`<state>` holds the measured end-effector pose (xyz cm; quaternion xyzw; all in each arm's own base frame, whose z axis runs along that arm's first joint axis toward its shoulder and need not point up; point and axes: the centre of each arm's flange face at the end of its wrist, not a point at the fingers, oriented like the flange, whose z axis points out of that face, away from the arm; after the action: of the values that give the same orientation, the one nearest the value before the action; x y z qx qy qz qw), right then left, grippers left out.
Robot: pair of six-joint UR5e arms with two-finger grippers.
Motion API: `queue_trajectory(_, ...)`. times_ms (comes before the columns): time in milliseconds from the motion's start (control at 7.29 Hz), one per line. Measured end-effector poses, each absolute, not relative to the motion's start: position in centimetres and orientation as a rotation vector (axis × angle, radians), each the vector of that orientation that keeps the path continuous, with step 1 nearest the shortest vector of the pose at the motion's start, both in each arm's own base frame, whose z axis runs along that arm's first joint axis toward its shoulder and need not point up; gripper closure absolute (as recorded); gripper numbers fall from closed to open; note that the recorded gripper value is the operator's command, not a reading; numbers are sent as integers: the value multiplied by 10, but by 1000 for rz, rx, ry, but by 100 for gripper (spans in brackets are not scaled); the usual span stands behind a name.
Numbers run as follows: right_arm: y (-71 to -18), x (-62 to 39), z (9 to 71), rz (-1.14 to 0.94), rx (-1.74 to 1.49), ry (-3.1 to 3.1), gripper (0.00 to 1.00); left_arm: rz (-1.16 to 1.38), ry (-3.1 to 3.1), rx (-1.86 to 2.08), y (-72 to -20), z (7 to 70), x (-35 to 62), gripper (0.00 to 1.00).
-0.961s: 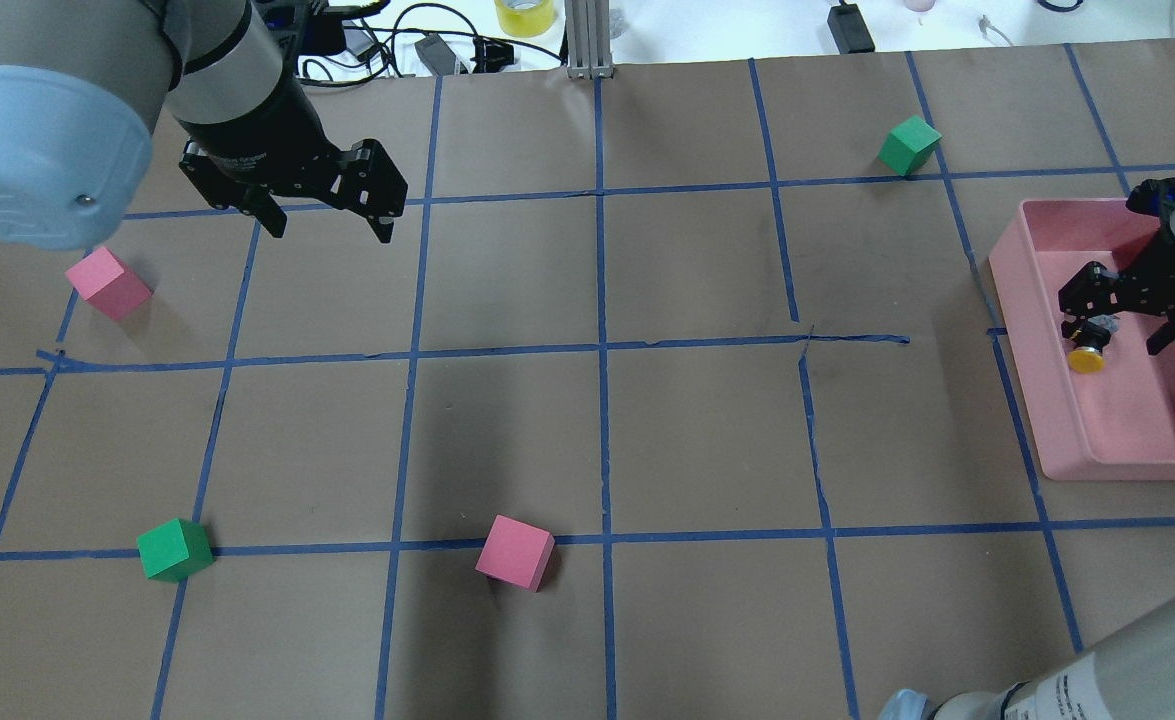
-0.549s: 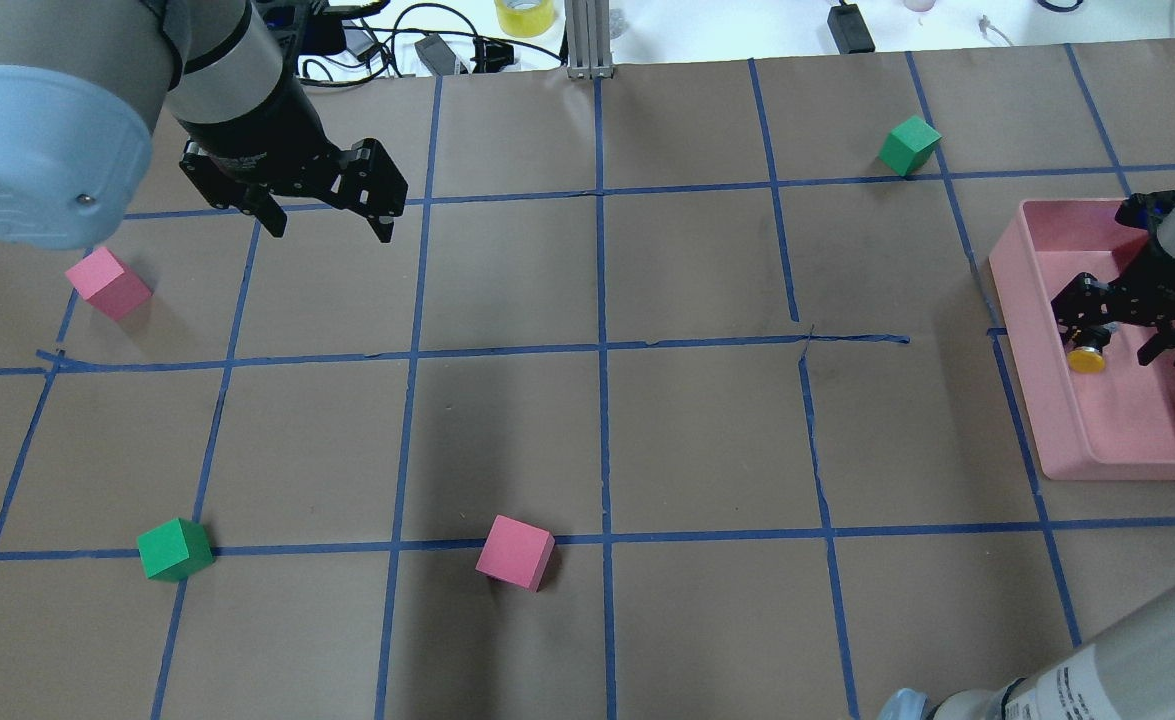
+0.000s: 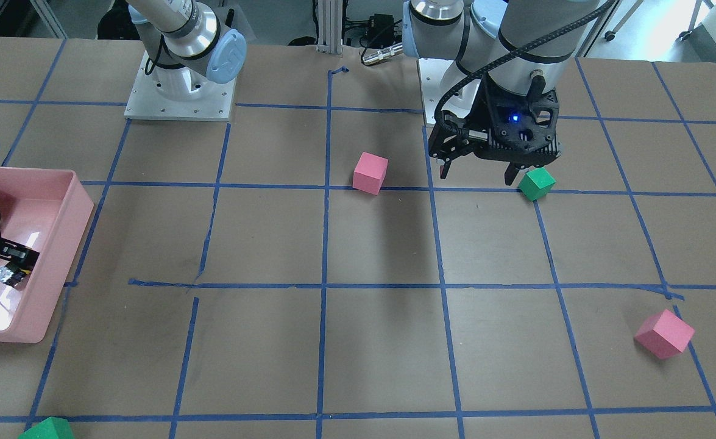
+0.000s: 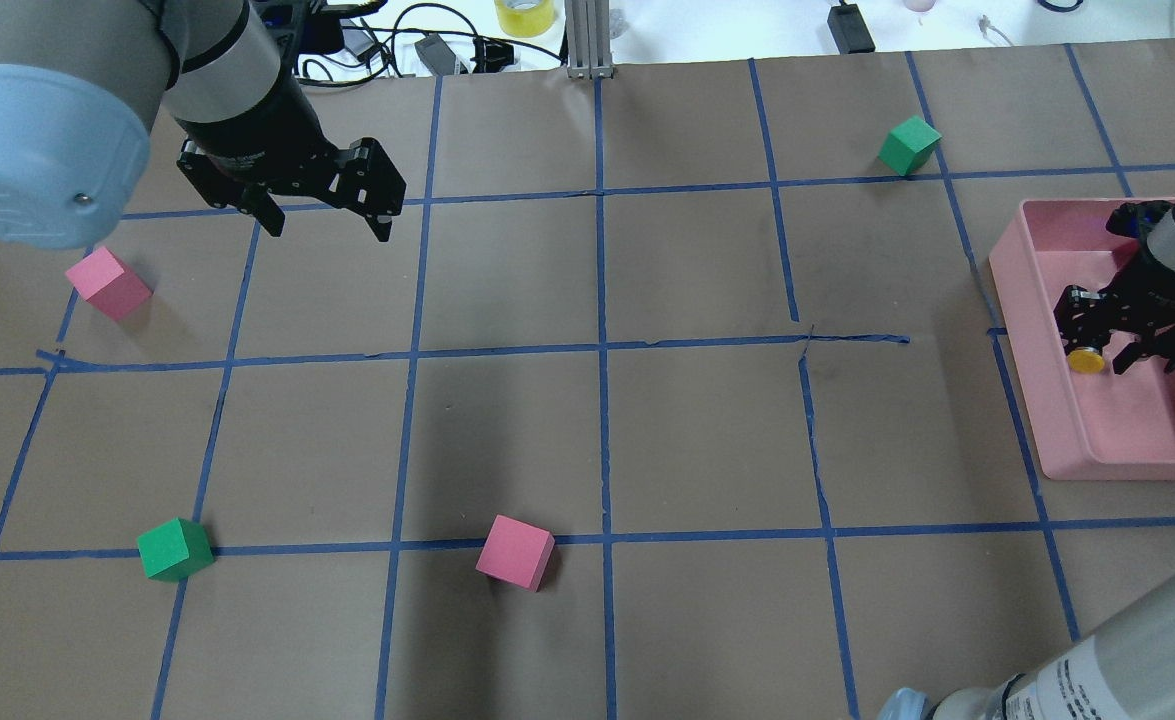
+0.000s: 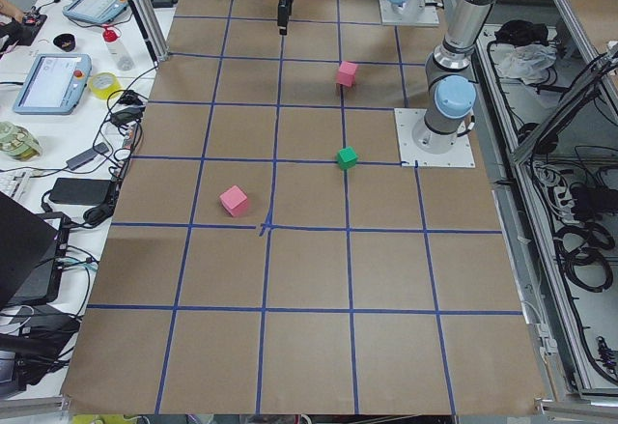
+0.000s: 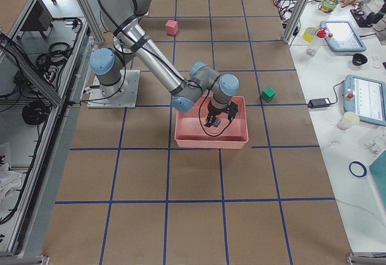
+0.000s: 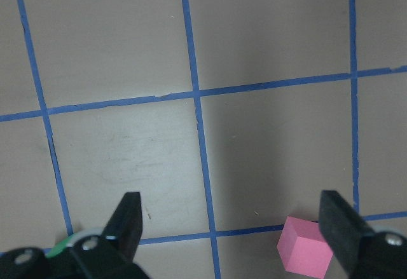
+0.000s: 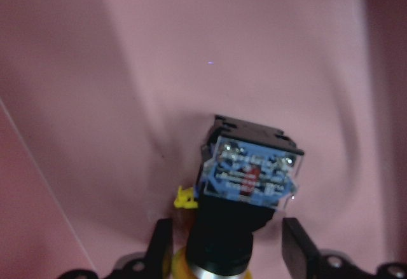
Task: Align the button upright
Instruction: 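Close the right gripper on the button body and lift it from the bin, then carry the button with the right gripper to the table center and lower it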
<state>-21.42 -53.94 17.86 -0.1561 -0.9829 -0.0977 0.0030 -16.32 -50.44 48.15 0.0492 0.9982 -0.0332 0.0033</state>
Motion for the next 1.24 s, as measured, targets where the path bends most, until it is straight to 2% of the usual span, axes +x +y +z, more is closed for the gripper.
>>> queue_trajectory(549,-541,-219,201,-276,-499,-3042,100,-104,3129,154,-504,482,-163,0)
queue_trajectory(961,-538,-212,271,-204,-478,-3020,100,-106,3130,152,-504,482,-163,0)
queue_trajectory(1235,-554,-199,323,-190,-415,-3031,100,-107,3130,152,-504,482,-163,0)
